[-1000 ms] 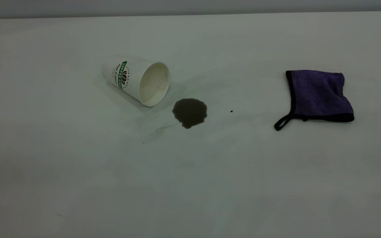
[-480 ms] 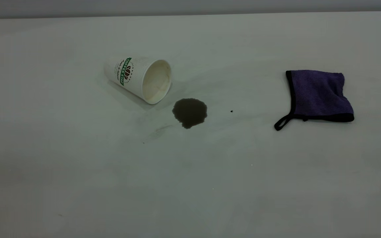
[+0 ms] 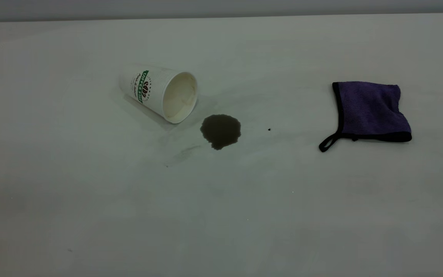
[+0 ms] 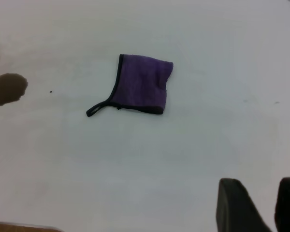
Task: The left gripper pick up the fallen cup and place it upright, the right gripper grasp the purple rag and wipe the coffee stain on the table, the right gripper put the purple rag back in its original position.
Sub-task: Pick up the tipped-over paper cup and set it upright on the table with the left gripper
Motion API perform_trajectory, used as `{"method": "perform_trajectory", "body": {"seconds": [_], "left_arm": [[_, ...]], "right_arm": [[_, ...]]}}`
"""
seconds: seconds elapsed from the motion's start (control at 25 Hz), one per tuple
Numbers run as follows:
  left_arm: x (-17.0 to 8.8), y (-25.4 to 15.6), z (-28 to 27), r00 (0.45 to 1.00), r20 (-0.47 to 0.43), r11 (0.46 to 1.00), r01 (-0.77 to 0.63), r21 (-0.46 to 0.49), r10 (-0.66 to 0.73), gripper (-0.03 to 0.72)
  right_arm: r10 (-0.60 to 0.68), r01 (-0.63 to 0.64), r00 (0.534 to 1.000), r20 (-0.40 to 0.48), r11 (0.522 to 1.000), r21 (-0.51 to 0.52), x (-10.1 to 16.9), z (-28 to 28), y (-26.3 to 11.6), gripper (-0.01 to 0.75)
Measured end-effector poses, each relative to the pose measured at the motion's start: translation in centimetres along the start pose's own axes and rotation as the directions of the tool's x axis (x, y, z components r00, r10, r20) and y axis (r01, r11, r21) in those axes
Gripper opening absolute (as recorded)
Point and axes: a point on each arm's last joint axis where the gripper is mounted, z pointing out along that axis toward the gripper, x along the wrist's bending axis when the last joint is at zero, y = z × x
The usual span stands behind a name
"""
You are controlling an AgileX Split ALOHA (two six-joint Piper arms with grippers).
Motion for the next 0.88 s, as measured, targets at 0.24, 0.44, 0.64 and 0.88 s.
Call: {"method": "perform_trajectory", "body": {"seconds": [0.24,0.44,0.64,0.88], "left_arm": [[0.1,0.2,0.0,1.0,-0.008,1.0,0.006,-0.013,-0.007,0.287],[1.2,4.0,0.8,0.997,-0.076,1.0,0.006,-0.004,-0.007,0.287],[2.6,9.5,4.4,0.992,-0.123,0.992,-0.006,0.129,0.022,0.287],[3.6,14.4,10.5,0.993,-0.091,0.968,-0.055,0.246,0.08,0.397]], "right_arm": [[0.0,0.0,1.0,0.0,1.0,0.0,0.0,0.0,0.0,0.237],[0.0,0.0,1.0,0.0,1.0,0.0,0.0,0.0,0.0,0.237],[0.0,0.0,1.0,0.0,1.0,0.0,0.0,0.0,0.0,0.237],[0.0,0.0,1.0,0.0,1.0,0.0,0.0,0.0,0.0,0.237]]}}
